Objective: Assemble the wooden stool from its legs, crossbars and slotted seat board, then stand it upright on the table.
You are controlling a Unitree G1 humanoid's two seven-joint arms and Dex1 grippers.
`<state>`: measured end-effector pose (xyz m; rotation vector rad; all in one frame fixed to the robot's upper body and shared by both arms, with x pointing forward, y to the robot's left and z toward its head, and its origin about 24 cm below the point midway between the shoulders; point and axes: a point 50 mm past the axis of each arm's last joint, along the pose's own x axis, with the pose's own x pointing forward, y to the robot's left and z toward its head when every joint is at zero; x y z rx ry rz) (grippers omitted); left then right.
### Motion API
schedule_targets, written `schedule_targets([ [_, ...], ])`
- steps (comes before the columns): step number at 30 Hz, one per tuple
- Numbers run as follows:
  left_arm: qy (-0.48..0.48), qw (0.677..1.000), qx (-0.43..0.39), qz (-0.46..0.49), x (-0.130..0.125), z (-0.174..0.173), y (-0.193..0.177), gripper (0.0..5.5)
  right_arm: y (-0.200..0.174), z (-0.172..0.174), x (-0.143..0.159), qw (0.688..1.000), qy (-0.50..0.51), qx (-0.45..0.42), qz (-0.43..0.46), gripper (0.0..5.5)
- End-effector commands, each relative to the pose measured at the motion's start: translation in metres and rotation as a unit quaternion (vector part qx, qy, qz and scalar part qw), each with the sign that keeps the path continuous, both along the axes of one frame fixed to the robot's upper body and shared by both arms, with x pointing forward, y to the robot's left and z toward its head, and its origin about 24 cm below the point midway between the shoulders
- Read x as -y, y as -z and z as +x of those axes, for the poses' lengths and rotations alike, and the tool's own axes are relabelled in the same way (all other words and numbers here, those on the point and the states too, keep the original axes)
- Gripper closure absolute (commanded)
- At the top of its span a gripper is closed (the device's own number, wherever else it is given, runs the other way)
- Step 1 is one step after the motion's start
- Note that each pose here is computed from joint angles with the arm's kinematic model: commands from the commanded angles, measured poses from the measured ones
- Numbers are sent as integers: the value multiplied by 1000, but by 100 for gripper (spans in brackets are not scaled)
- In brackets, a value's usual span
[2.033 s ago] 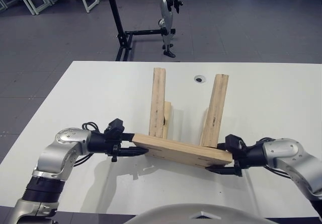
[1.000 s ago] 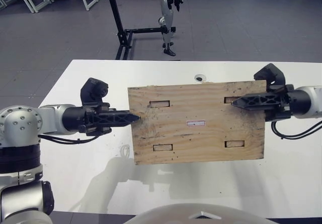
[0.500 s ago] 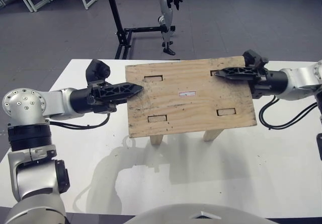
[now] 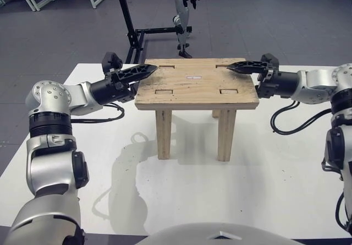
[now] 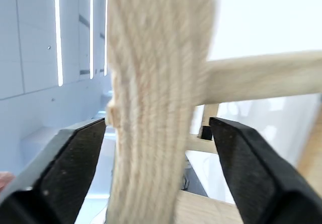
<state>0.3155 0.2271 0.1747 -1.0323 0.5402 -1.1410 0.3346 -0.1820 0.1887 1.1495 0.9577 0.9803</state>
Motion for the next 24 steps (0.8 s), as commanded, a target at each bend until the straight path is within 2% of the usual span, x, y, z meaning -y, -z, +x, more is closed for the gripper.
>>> schedule_targets([
  [1,-32,999,27,9,-21,1,-16,145,8,-4,23,999,38,-8,-20,104],
  [3,-50,998,24,24,-32,-1,-14,119,12,-6,30,998,49,-9,-28,61],
  [6,-67,997,18,43,-43,-3,-8,119,16,-8,35,998,53,-11,-31,4],
  [13,-123,984,4,128,-84,-14,16,119,22,-11,54,994,99,6,-39,4],
  [14,-153,975,14,160,-91,-13,22,119,24,-10,59,992,117,18,-49,4],
  [15,-203,952,42,224,-97,-6,30,119,33,-5,65,981,157,58,-97,4],
  [16,-257,923,75,278,-99,4,36,119,44,3,72,962,215,91,-144,4],
  [17,-321,883,104,325,-95,15,43,119,56,12,80,923,290,144,-209,4],
  [19,-415,780,169,437,-82,23,56,119,77,15,82,822,380,244,-346,4],
  [20,-448,739,200,462,-63,25,66,119,88,11,67,775,394,291,-398,4],
  [21,-474,714,221,465,-43,24,73,119,98,7,50,733,397,329,-444,4],
  [22,-492,704,232,457,-22,22,80,119,108,3,31,711,395,356,-459,4],
  [24,-492,710,245,441,7,18,90,119,122,-3,-1,716,385,377,-443,4],
])
